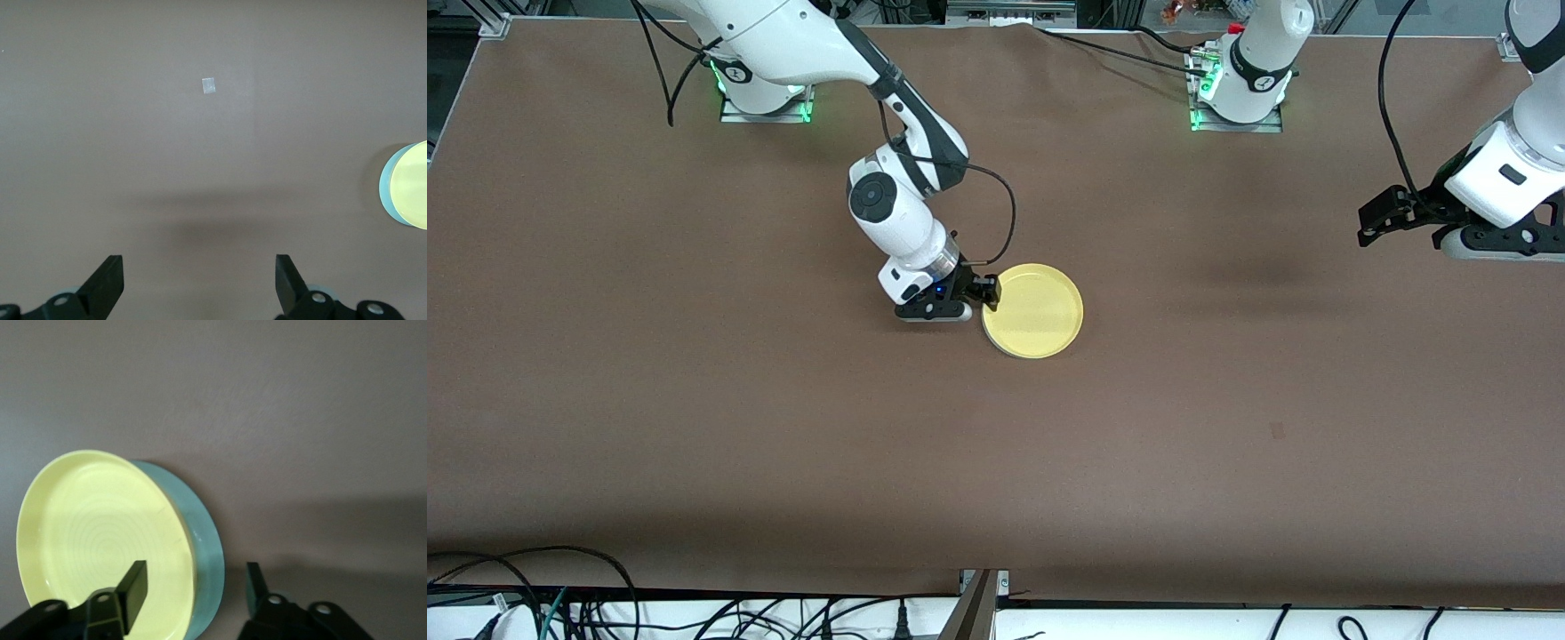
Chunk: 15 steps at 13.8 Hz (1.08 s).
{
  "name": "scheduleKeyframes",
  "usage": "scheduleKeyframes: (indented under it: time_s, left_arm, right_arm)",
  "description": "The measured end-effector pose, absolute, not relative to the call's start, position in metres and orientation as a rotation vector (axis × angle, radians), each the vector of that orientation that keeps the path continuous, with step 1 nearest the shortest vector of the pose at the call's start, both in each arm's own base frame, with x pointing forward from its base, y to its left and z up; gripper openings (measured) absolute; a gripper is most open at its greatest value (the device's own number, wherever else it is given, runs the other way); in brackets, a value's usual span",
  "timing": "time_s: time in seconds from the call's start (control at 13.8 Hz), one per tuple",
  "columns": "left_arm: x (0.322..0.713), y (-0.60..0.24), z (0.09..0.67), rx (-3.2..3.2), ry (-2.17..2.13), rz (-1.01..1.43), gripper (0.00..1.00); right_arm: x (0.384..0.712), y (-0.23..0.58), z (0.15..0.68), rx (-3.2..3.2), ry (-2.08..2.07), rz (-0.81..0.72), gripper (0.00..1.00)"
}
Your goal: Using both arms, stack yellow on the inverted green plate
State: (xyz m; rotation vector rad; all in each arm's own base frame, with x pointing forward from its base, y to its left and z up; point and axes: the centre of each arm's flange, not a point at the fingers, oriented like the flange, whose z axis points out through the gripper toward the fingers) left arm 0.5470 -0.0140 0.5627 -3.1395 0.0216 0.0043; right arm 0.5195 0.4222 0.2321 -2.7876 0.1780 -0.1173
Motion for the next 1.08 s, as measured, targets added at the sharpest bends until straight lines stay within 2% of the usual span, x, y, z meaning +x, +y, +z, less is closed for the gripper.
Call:
scheduleKeyframes:
  time_s: [0.14, 0.22, 0.51, 0.87, 1.08]
  left_arm:
    - [0.547, -0.013, 0.562, -3.14, 0.02, 0.006, 1.0]
    - [0.547, -0.013, 0.562, -3.14, 0.019, 0.006, 1.0]
    - [0.547, -0.013, 0.562, -3.139, 0.018, 0.012, 1.0]
    - [0.546, -0.013, 0.561, -3.139, 0.018, 0.022, 1.0]
    - [0.546, -0.013, 0.561, -3.139, 0.018, 0.027, 1.0]
  right_arm:
    - [0.54, 0.396, 0.272, -2.828, 0.2, -0.078, 0.95]
    - [0.549, 0.382, 0.299, -2.847, 0.2, -0.062, 1.0]
    - [0.565, 0.33, 0.41, -2.879, 0.18, -0.04, 1.0]
    - [0.55, 0.246, 0.512, -2.913, 0.093, 0.016, 1.0]
    - [0.531, 0.203, 0.554, -2.998, -0.001, 0.025, 1.0]
